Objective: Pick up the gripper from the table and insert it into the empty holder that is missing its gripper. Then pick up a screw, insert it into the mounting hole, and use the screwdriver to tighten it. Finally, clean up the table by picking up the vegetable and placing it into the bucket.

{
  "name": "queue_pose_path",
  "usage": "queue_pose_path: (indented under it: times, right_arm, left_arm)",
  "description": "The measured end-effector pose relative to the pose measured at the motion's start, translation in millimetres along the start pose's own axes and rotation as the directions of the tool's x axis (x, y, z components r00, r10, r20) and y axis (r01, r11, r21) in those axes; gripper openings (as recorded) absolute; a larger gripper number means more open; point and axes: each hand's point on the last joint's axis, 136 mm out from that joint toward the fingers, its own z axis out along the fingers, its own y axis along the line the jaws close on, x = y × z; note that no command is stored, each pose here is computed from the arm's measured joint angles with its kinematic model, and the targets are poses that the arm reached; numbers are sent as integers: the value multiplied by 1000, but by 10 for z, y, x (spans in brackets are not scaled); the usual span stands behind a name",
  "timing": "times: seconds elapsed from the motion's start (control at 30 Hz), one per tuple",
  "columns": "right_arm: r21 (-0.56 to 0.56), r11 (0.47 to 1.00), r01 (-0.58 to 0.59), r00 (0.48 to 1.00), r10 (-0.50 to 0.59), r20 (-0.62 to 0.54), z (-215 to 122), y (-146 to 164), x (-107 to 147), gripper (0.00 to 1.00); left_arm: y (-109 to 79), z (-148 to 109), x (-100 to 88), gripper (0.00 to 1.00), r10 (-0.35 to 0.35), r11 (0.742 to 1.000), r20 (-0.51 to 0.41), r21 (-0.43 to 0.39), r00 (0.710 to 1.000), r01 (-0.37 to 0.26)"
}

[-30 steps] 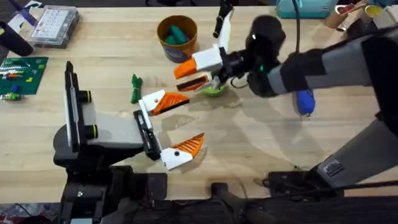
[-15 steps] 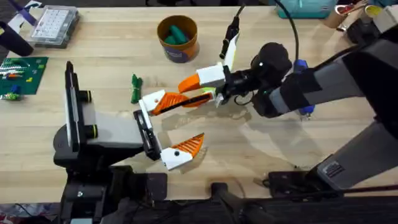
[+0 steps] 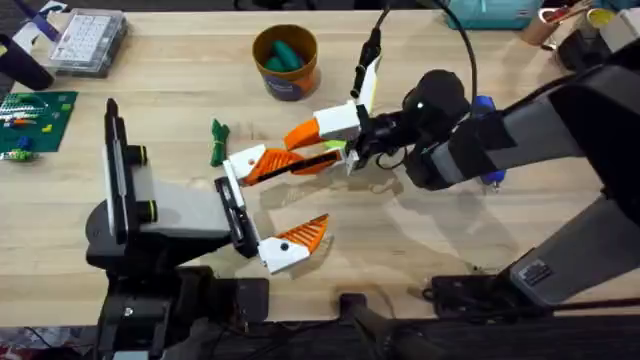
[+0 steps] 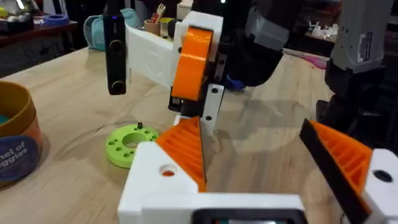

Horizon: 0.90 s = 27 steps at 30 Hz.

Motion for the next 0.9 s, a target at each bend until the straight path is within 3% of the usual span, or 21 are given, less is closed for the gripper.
queue_pose_path:
  times: [0.37, 0.9]
  right_arm:
    - [0, 1000, -16, 1000, 16, 0, 0, 0, 0, 791]
    - [-6, 1000, -13, 1000, 13, -18, 60, 37, 13, 740]
  left_arm:
    - [0, 0, 0, 986, 0, 1000, 0, 0, 1000, 0]
    - [0, 0, 0, 986, 0, 1000, 0, 0, 1000, 0]
